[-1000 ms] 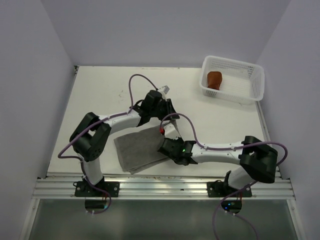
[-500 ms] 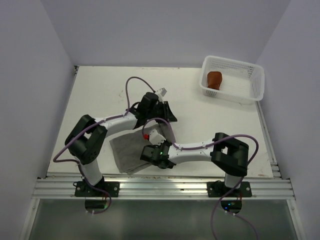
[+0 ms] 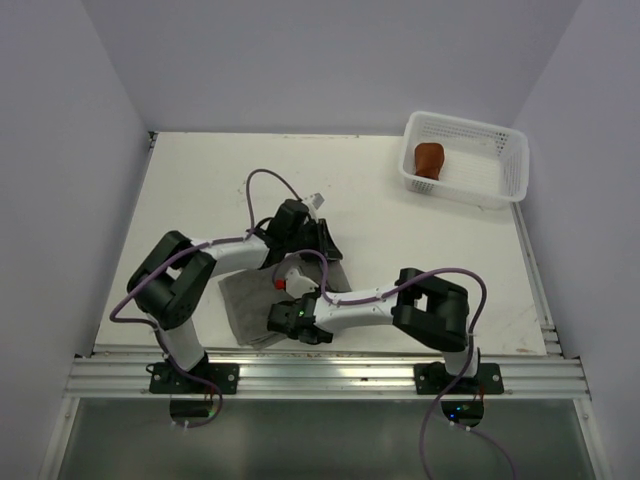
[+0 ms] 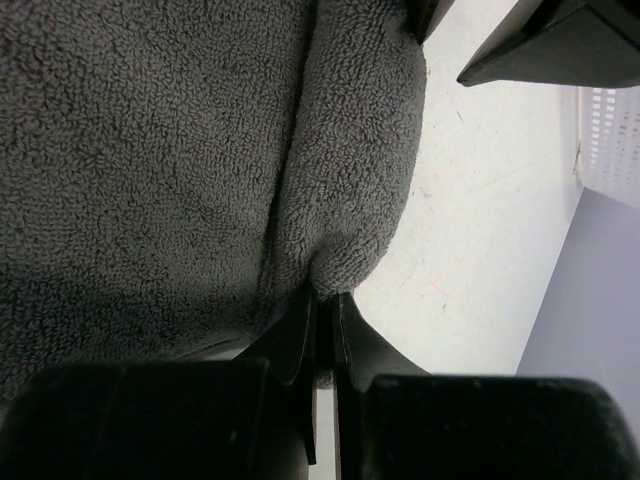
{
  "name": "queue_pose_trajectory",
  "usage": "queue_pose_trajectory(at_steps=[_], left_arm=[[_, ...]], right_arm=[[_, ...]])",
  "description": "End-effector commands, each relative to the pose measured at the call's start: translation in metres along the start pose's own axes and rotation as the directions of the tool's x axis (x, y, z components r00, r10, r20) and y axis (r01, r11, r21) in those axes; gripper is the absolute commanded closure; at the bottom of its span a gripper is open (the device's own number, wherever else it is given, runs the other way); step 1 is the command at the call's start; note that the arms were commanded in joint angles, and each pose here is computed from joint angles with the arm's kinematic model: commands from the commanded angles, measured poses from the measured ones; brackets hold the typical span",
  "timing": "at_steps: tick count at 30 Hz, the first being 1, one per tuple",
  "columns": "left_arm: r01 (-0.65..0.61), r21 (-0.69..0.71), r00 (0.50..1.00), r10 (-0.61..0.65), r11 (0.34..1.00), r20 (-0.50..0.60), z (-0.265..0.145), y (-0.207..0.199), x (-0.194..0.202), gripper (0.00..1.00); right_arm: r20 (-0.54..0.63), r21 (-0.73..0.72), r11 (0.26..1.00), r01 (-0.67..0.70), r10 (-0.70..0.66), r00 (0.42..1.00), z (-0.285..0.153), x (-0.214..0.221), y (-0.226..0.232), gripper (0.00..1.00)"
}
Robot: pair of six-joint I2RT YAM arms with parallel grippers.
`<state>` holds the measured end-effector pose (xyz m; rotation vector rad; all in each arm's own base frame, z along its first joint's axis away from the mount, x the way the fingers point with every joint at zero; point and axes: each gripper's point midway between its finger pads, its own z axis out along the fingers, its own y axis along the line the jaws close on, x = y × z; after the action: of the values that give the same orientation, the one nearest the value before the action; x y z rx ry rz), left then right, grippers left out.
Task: Roll the towels
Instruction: Roll the towel
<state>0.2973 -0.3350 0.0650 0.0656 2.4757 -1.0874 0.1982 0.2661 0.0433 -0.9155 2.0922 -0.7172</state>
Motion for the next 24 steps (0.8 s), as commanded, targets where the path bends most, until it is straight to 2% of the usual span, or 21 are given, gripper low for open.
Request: queue_pose_trajectory(at_steps=[1, 9, 15, 19, 24], left_arm=[[-0.056, 0.012, 0.998, 0.056, 0.998, 0.037, -0.009, -0.006, -0.001, 0.73], [-0.057, -0.055, 0.997, 0.06, 0.997, 0.047, -0.016, 0.016, 0.005, 0.73], [-0.042, -0.085, 0.997, 0.047, 0.995, 0.054, -0.018, 0.03, 0.012, 0.73], [-0.025, -0.093, 0.998, 0.029, 0.995, 0.049, -0.017, 0.039, 0.018, 0.74], [-0.018, -0.103, 0.998, 0.024, 0.995, 0.051, -0.017, 0.046, 0.023, 0.74]], right_arm=[[-0.009, -0.038, 0.999, -0.012, 0.012, 1.0, 0.0, -0.005, 0.017, 1.0], [-0.007, -0.055, 0.998, -0.011, 0.011, 1.0, -0.001, -0.011, 0.024, 1.0], [-0.004, -0.098, 0.993, -0.069, 0.069, 0.998, -0.005, -0.014, 0.027, 0.97], [-0.001, -0.125, 0.986, -0.105, 0.106, 0.994, -0.009, -0.017, 0.028, 0.91], [0.02, -0.151, 0.973, -0.176, 0.181, 0.983, -0.017, -0.023, 0.021, 0.73]])
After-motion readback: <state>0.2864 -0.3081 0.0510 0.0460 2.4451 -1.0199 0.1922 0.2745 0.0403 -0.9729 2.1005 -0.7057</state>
